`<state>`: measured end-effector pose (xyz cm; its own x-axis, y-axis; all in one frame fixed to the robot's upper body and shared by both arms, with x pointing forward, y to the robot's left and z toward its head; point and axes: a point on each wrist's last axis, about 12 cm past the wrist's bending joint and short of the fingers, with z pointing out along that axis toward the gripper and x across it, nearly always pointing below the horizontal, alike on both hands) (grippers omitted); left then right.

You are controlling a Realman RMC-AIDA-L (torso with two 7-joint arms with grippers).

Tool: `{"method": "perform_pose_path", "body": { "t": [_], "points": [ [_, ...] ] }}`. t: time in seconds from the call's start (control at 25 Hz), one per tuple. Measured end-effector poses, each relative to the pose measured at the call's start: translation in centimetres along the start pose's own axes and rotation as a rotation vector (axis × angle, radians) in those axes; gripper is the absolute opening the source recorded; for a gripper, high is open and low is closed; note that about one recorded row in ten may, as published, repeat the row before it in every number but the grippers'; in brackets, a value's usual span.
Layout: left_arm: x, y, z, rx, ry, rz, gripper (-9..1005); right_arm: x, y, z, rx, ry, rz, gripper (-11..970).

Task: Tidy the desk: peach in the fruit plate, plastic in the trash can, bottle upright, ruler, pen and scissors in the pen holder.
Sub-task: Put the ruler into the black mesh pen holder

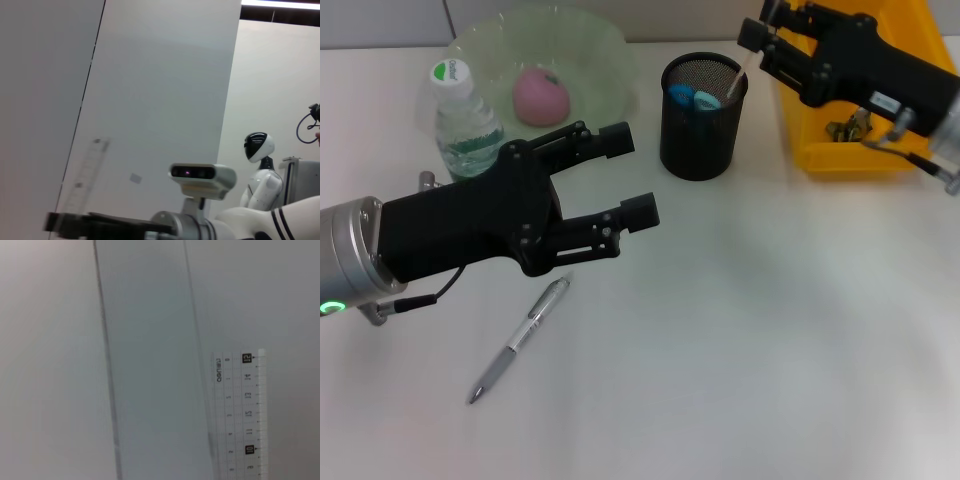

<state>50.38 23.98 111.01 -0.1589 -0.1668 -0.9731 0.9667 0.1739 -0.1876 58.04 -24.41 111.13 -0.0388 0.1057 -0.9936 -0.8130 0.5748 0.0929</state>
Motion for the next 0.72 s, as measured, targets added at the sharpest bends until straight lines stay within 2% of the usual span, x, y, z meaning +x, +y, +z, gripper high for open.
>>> {"method": "perform_pose_path", "body": {
  "t": [0.04,0.24,0.44,0.72],
  "points": [
    [0.0,0.0,0.0,0.002,0.001,-0.001,810,0.1,-0.4,0.7,0.027,0.019,-0.022,385],
    [0.2,-0.2,0.0,0.008,0.007,-0.006,810,0.8,-0.6,1.0,0.08,0.006,-0.086,385],
    [0.3,-0.2,0.0,0.008,0.008,-0.009,809,1.5,-0.8,1.2,0.159,-0.036,-0.104,398],
    [0.3,-0.3,0.1,0.012,0.01,-0.009,809,2.8,-0.5,1.6,0.179,0.008,-0.137,415]
  ]
}}
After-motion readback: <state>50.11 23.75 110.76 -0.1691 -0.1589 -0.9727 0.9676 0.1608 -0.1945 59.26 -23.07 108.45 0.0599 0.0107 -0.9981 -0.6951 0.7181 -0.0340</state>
